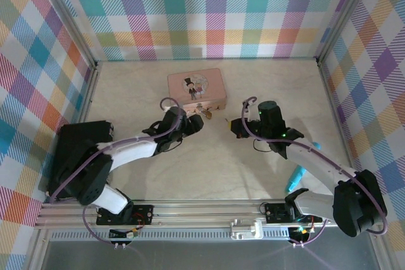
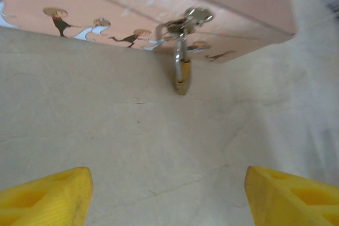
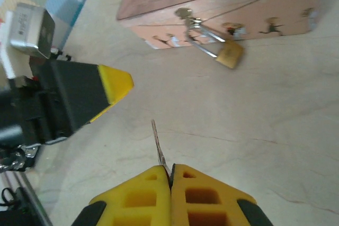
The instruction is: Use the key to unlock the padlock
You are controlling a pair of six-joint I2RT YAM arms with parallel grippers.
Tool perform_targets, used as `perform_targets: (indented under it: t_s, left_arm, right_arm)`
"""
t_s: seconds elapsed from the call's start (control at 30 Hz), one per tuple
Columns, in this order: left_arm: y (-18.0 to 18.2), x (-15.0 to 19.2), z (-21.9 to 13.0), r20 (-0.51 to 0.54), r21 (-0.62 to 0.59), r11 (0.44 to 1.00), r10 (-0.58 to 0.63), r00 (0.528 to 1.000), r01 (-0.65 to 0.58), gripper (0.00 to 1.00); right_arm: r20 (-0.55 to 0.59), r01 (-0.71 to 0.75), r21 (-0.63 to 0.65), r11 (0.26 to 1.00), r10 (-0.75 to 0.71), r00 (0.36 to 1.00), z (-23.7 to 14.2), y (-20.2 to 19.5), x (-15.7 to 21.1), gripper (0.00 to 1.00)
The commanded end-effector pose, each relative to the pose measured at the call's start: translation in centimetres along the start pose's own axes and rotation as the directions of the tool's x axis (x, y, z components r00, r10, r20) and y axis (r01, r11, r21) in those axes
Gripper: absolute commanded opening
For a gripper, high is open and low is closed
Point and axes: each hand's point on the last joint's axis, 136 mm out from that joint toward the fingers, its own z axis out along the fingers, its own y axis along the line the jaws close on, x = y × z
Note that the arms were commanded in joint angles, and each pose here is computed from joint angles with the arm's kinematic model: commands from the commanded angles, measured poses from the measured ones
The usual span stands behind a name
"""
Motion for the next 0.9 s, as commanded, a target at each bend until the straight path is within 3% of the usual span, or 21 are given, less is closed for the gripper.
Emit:
perform_targets:
  t_s: [0.0, 0.13, 0.33, 0.53, 0.8, 0.87]
  left_arm:
    - [-1.4, -1.2, 2.1, 0.096, -0.023, 1.0, 0.0, 0.995, 0.002, 0.72]
    - [-2.3, -1.7, 4.6, 0.176, -0.138, 0.99, 0.062, 0.982, -0.038, 0.72]
    - [-1.8, -1.3, 8.6, 0.203, -0.231, 0.973, 0.032, 0.979, 0.016, 0.65]
    - [-0.8, -1.1, 10.5, 0.208, -0.346, 0.937, 0.031, 0.978, 0.044, 0.6]
    - [-1.0, -0.9, 13.4, 0.227, -0.349, 0.936, 0.035, 0.973, 0.047, 0.57]
    - [-1.0, -0.9, 14.1, 0.234, -0.356, 0.934, 0.046, 0.971, 0.042, 0.52]
  right_arm:
    - [-0.011, 0.0, 0.036, 0.999, 0.0, 1.0, -0.8, -1.3, 0.6, 0.0]
    - [-0.005, -0.01, 0.025, 1.0, 0.01, 1.0, -0.7, -1.5, 0.5, 0.0]
    - [0.018, -0.02, 0.012, 1.0, 0.02, 1.0, -0.7, -1.8, 0.4, 0.0]
    - [0.039, -0.022, 0.004, 1.0, 0.022, 0.999, -1.1, -2.0, 0.2, 0.0]
    - [0.054, -0.028, -0.001, 1.0, 0.028, 0.998, -1.3, -2.4, 0.3, 0.0]
    - [0.055, -0.035, 0.0, 0.999, 0.035, 0.998, -1.3, -2.6, 0.3, 0.0]
